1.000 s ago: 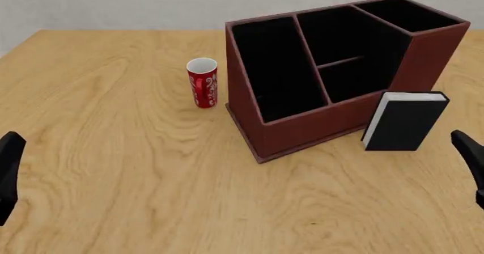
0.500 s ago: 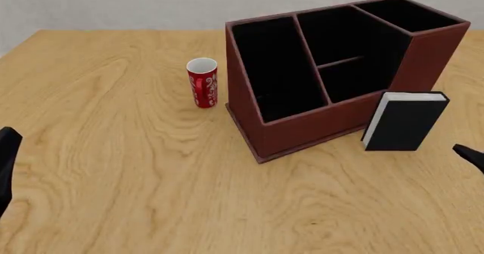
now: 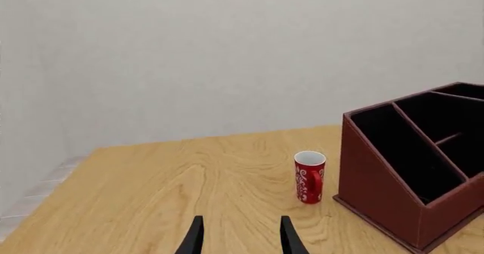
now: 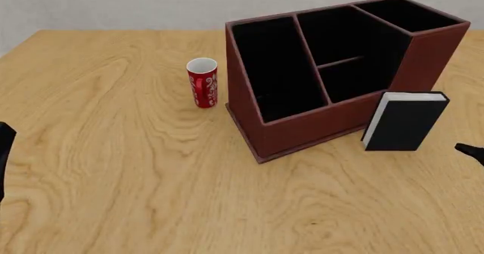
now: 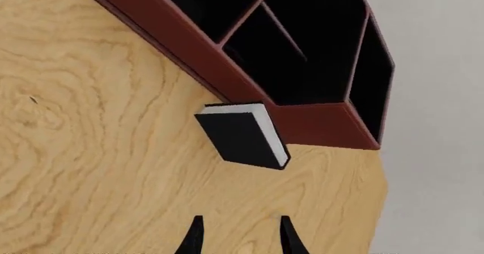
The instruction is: Pick up the book and place it in the left compartment of the caddy.
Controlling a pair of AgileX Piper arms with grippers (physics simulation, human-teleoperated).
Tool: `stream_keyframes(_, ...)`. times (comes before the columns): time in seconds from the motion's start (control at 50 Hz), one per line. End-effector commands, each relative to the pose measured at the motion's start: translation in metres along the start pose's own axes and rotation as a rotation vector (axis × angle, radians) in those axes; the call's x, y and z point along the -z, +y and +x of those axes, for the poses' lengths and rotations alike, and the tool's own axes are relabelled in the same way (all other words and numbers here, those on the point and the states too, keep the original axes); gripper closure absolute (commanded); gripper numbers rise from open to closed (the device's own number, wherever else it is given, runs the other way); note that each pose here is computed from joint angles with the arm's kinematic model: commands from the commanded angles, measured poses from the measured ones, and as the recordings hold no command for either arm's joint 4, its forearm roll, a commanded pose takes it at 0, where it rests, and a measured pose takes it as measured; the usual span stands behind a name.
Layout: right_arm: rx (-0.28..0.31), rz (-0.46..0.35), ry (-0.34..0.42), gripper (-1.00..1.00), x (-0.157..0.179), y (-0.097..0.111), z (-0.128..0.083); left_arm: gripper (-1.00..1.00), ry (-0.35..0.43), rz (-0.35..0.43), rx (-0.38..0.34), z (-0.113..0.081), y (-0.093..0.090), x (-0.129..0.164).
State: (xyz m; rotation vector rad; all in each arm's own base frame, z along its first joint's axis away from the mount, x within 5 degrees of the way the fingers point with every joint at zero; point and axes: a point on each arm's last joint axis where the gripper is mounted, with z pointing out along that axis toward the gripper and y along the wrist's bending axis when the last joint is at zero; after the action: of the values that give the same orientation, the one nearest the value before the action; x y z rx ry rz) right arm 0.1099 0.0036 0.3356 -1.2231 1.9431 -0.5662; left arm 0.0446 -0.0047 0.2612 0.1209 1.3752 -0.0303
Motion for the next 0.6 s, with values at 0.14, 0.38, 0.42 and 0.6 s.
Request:
stream_keyframes(0.14,0.133,-0.077,0.122,-1.00,-0.065,-0.029,0.007,-1.00,-0.002,-0.008,-0.020,-0.012,0.001,0.002)
stream_keyframes(0.38,0.197,-0.127,0.216,-1.00,-0.101,-0.047,0.030,-1.00,0.003,-0.032,-0.035,-0.011,0.002,0.002)
stream_keyframes(0.42,0.203,-0.125,0.218,-1.00,-0.102,-0.048,0.032,-1.00,0.003,-0.033,-0.036,-0.012,0.002,0.002)
stream_keyframes(0.6,0.212,-0.124,0.222,-1.00,-0.108,-0.060,0.030,-1.00,-0.002,-0.039,-0.051,-0.015,0.003,0.003)
